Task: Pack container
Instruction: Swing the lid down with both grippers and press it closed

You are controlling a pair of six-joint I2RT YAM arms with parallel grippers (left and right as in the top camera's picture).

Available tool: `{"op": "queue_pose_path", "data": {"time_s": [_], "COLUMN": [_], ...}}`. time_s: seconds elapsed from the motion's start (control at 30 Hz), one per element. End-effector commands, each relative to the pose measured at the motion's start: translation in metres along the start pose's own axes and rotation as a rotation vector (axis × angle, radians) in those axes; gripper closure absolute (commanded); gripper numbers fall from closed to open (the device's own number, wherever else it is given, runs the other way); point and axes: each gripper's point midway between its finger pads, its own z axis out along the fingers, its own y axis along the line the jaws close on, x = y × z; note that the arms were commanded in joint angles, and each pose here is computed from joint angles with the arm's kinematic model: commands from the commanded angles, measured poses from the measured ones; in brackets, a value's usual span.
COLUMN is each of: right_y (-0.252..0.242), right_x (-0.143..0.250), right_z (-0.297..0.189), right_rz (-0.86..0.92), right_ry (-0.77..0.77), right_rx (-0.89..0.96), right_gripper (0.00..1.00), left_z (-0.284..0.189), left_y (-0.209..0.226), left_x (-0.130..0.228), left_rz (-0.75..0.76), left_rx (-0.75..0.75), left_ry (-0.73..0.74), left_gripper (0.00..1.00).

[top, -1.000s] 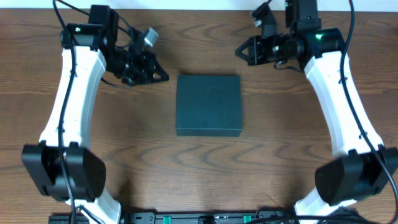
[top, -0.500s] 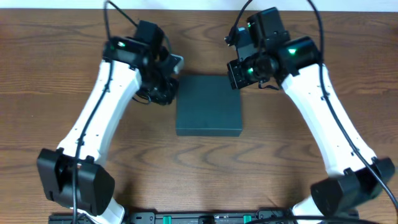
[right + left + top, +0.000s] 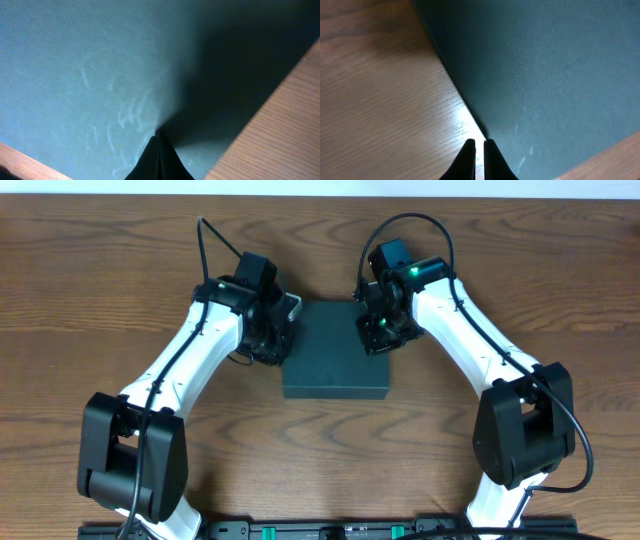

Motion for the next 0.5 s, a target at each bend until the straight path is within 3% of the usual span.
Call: {"op": "queue_pose_path", "data": {"time_s": [0.0, 0.27, 0.47], "right_y": [0.003, 0.005, 0.010], "right_x": [0.005, -0.010, -0.041], "right_z": [0.006, -0.002, -0.036], "right_rz": [0.003, -0.019, -0.052], "right_ry": [0.016, -0.056, -0.230], "right_rx": [-0.004, -0.008, -0.014], "right_gripper": [0.98, 0.98, 0.99], "left_z": [0.016, 0.015, -0.035], "left_y": [-0.008, -0.013, 0.007], "left_x": [0.009, 0.023, 0.019], "left_rz": [0.011, -0.004, -0.045], "left_rx": [0.036, 0.023, -0.159], "left_ry": [0.024, 0.061, -0.008], "left_gripper": [0.94, 0.94, 0.94]}}
